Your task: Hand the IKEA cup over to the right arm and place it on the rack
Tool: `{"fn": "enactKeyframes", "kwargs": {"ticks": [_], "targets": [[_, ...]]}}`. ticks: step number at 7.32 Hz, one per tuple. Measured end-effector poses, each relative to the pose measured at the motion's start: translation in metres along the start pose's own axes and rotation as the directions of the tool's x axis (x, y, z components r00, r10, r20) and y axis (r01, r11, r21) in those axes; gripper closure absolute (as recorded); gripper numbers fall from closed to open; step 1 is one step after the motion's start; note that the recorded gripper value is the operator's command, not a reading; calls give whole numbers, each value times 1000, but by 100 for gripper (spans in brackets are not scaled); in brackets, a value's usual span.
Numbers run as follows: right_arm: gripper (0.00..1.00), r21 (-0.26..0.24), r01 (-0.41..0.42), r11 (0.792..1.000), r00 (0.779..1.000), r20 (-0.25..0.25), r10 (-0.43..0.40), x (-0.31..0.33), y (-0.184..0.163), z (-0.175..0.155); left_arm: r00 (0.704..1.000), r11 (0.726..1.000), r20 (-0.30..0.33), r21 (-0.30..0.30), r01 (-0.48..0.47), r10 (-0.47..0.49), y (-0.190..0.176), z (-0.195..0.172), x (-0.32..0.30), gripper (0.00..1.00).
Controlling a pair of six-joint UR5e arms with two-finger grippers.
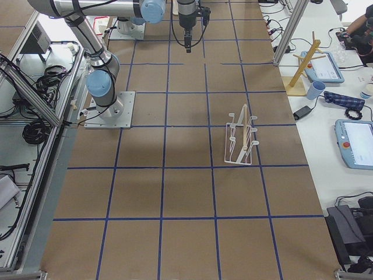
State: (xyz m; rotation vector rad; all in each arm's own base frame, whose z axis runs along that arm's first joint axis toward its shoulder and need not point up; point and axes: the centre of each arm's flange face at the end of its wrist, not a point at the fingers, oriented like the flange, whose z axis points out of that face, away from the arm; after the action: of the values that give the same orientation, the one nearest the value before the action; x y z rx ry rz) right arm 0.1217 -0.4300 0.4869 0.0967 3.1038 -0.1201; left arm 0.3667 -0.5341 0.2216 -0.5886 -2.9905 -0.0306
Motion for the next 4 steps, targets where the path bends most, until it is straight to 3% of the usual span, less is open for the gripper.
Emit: {"fn": "enactKeyframes", "kwargs": {"ticks": [1,2,4], "targets": [[0,0,0,1000,1000,2,0,0,0,0,1000,1000,0,-6,-1,1,0,2,0,77],[0,1,-3,1000,1000,5,3,-1,0,0,1000,1000,3,-7,-2,2,0,2,0,85],[0,3,-8,1000,1000,9,8,-1,0,-1,1000,1000,11,-7,-5,5,-2,-2,0,93]]}}
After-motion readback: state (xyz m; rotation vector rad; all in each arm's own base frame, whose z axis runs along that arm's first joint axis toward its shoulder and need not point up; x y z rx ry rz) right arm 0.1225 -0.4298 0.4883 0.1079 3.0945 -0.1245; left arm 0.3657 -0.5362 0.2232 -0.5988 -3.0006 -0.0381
